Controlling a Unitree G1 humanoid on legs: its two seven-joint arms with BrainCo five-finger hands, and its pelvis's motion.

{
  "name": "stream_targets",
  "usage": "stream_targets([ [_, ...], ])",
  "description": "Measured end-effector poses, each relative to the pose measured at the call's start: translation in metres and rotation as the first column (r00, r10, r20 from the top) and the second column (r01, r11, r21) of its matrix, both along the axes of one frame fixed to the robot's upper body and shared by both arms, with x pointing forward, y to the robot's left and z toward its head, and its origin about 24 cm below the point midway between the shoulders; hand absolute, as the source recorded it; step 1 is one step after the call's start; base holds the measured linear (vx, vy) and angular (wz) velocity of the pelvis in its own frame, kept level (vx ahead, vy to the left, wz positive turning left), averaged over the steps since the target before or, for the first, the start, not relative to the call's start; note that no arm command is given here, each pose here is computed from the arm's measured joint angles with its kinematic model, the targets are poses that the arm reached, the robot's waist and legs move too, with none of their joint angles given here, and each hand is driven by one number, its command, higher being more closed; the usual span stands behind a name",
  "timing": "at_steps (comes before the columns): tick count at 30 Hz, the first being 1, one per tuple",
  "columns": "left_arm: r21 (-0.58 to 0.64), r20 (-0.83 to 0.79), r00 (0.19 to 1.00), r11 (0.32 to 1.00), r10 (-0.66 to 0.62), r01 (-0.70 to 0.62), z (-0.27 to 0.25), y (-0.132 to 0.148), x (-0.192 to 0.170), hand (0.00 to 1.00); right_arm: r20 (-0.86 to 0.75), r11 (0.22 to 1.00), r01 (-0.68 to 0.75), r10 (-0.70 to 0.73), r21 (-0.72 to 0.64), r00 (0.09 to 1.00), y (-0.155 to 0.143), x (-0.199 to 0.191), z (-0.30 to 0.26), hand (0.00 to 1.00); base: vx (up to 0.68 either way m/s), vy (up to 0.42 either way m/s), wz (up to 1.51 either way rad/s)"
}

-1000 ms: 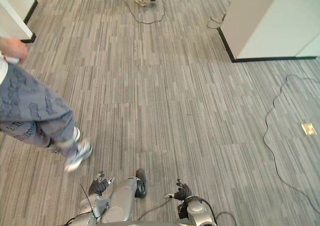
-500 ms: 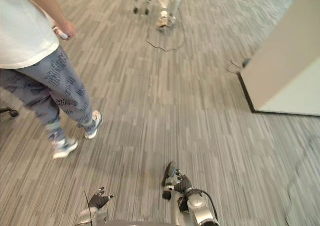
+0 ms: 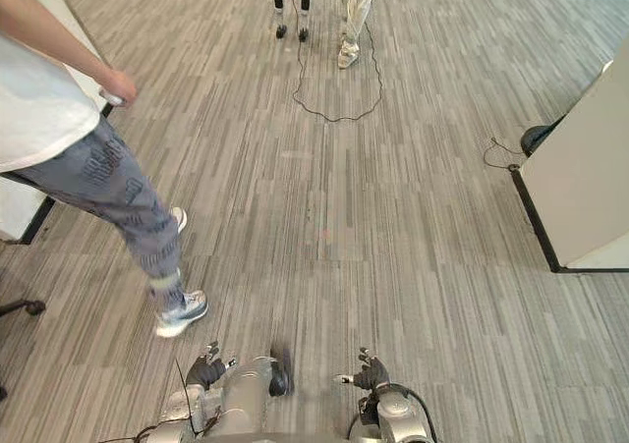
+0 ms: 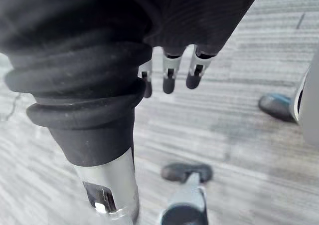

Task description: Organize washtable

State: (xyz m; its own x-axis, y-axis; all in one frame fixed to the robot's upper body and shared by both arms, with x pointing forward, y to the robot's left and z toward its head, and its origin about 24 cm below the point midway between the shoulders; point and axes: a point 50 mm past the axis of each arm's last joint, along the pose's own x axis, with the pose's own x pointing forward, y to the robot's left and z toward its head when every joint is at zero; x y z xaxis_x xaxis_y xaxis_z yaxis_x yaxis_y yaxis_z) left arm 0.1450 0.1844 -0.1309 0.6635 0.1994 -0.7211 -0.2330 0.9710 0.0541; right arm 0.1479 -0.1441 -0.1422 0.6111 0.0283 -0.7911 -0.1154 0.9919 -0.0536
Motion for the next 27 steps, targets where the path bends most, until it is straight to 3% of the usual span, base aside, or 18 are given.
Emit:
stream_targets([
  [7,0.032,-0.06,0.998,0.999,0.02,-0.018,-0.004,0.019,-0.007,0.0,0.057,0.999,-0.05,0.05,0.004,0.997,0.009,0.008,0.007,0.0,0.66,0.295,-0.01],
  [18,0.031,-0.133,0.99,0.998,-0.041,0.046,-0.014,0.009,-0.025,0.0,0.129,0.997,-0.072,0.073,-0.011,0.989,0.007,0.025,0.018,0.0,0.57,0.069,0.17],
  [23,-0.045,-0.138,0.99,0.999,-0.029,0.023,-0.018,-0.017,-0.026,0.0,0.128,0.999,-0.021,0.025,-0.031,0.991,-0.01,0.024,0.019,0.0,0.74,-0.055,0.29],
  [27,-0.023,-0.112,0.993,0.999,-0.04,0.037,-0.014,-0.005,-0.019,0.0,0.062,0.999,0.053,-0.054,0.012,0.997,-0.009,0.014,0.01,0.0,0.61,0.017,-0.27],
])
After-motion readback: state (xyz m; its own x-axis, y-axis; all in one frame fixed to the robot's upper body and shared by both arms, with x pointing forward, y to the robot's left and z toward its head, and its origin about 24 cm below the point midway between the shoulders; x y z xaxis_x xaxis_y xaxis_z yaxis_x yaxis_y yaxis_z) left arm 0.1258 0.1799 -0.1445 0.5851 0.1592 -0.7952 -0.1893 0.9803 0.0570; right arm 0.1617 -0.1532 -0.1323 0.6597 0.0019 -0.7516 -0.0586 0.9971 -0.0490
